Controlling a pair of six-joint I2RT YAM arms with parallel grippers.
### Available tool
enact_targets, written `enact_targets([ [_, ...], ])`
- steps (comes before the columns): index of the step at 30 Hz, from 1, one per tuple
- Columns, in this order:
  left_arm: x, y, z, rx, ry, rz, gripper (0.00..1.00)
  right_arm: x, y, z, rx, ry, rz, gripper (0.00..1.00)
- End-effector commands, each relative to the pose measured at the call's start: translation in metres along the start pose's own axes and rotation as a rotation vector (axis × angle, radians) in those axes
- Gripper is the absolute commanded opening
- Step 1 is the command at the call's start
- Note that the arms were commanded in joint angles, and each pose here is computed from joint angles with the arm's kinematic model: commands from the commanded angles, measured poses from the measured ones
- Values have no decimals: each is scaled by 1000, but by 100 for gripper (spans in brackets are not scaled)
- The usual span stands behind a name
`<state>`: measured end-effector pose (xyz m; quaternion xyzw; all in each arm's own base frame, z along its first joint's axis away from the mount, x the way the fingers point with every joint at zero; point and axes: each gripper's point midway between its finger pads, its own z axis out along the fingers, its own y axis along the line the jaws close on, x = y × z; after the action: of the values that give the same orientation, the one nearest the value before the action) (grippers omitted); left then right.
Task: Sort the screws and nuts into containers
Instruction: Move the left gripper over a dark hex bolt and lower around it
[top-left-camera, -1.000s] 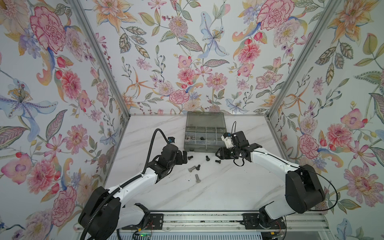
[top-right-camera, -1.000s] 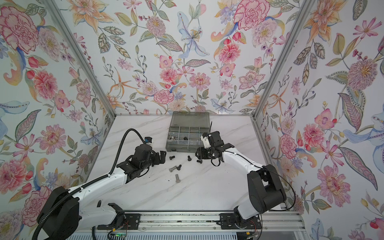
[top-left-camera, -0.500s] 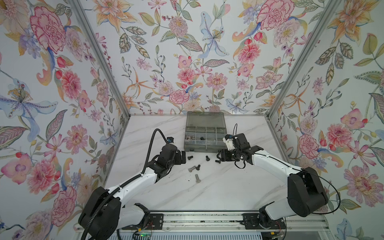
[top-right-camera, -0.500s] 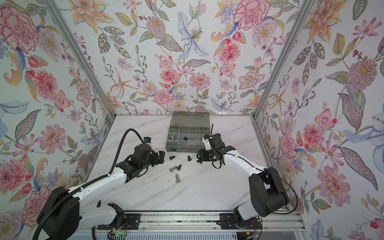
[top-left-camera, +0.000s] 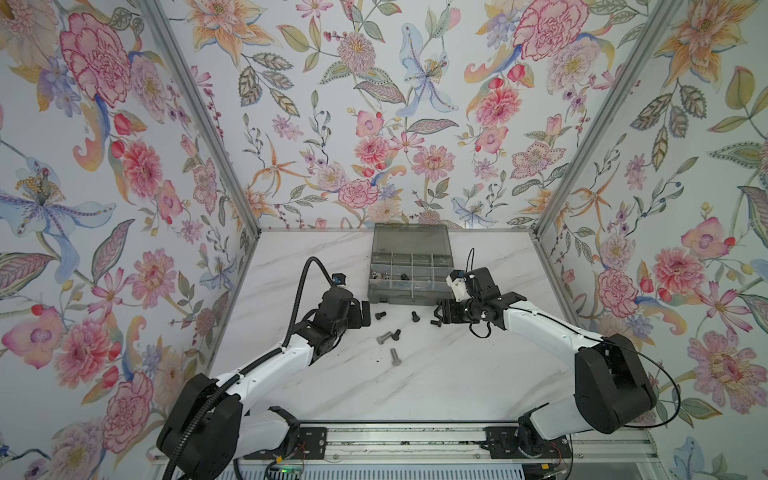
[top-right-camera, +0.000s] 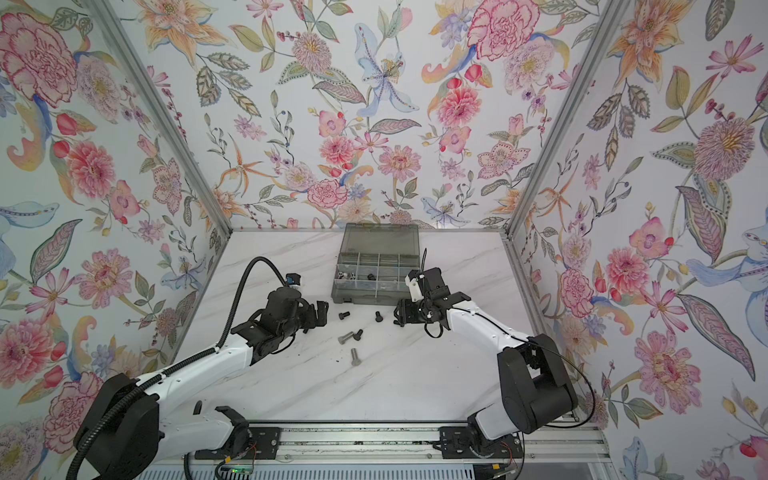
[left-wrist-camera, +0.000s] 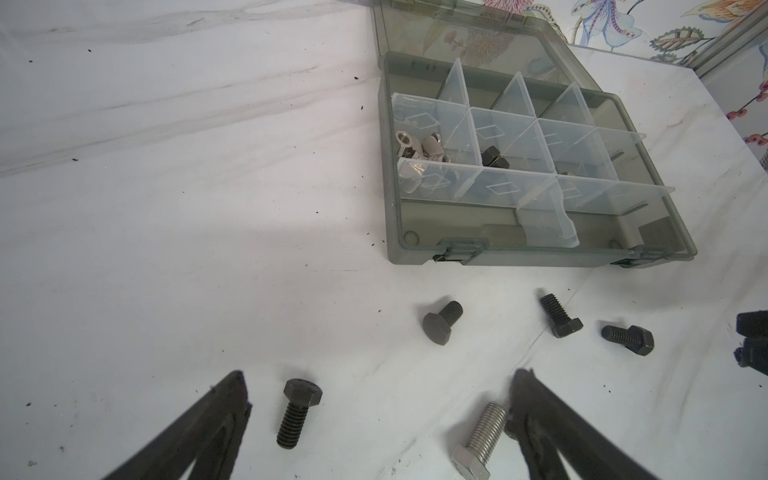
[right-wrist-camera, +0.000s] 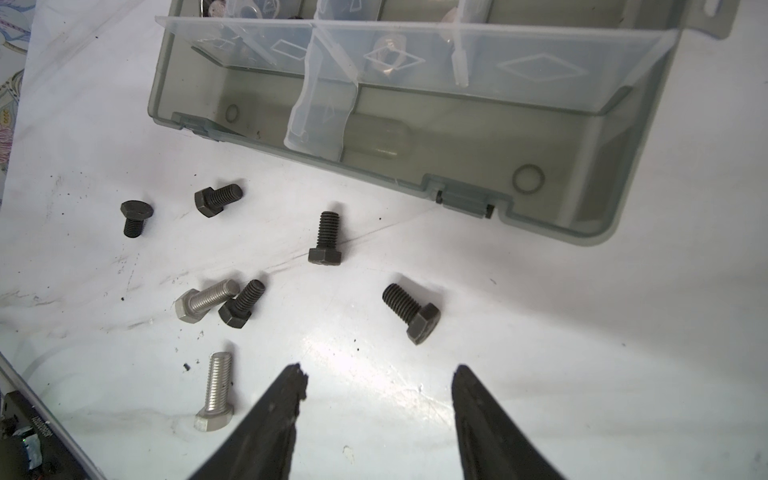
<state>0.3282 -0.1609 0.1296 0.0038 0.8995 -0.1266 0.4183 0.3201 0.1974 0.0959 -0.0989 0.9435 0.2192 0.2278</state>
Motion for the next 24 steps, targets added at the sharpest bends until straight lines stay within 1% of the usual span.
enact_targets([
  [1, 2, 10, -2, -27, 2, 13, 99, 6, -3, 5, 9, 15, 16, 60],
  [24, 5, 19, -3, -39, 5, 1, 99, 9, -3, 7, 18, 19, 19, 61],
])
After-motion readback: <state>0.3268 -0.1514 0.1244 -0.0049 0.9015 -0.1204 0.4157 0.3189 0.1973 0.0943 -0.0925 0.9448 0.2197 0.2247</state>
